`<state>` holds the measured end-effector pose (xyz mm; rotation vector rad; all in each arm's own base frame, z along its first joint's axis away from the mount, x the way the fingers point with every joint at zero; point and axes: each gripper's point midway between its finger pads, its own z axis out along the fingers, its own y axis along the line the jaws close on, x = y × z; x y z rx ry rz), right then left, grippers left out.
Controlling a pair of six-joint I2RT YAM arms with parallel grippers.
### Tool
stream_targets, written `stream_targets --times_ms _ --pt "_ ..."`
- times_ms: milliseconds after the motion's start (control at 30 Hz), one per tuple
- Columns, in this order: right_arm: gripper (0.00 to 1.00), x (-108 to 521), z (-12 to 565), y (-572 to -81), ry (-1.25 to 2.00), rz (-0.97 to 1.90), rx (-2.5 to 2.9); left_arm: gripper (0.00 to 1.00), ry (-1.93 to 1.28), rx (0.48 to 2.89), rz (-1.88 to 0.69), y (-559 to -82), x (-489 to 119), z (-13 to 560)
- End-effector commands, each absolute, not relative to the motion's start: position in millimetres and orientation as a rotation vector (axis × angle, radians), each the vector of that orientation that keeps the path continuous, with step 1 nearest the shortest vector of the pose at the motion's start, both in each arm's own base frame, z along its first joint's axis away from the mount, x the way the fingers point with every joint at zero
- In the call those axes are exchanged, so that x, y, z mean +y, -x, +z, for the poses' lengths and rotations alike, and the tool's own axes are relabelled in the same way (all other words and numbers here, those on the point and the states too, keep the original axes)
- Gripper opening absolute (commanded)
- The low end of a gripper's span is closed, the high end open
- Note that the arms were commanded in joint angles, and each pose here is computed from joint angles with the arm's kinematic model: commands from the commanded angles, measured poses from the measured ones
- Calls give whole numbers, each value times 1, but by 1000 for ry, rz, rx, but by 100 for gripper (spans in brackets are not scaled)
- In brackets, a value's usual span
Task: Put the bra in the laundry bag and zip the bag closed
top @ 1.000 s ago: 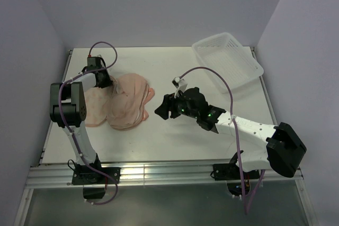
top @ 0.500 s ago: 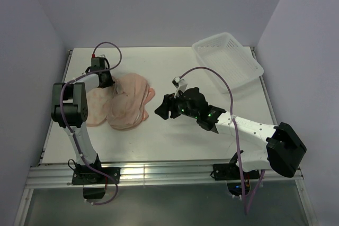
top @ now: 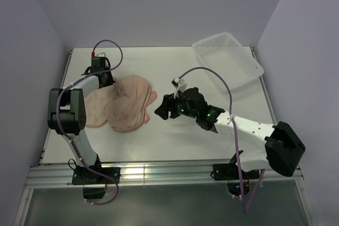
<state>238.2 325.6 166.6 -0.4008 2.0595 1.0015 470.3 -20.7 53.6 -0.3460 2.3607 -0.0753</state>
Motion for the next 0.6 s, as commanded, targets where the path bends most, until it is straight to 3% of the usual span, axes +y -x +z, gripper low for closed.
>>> stream_targets --times_ms 0,133,267,300,567 --pt "66 332 175 -243 408 1008 2013 0 362 2294 -118 -469 -24 80" --pt "66 333 173 -244 409 1007 2022 3 347 2304 -174 -467 -34 77" --pt "66 333 173 -243 412 1006 2023 32 292 2327 -167 -473 -42 69" --pt "66 333 172 -243 410 1003 2025 34 295 2325 -162 -476 -41 70" --pt "66 333 171 -243 414 1004 2026 36 303 2374 -113 -484 -37 48"
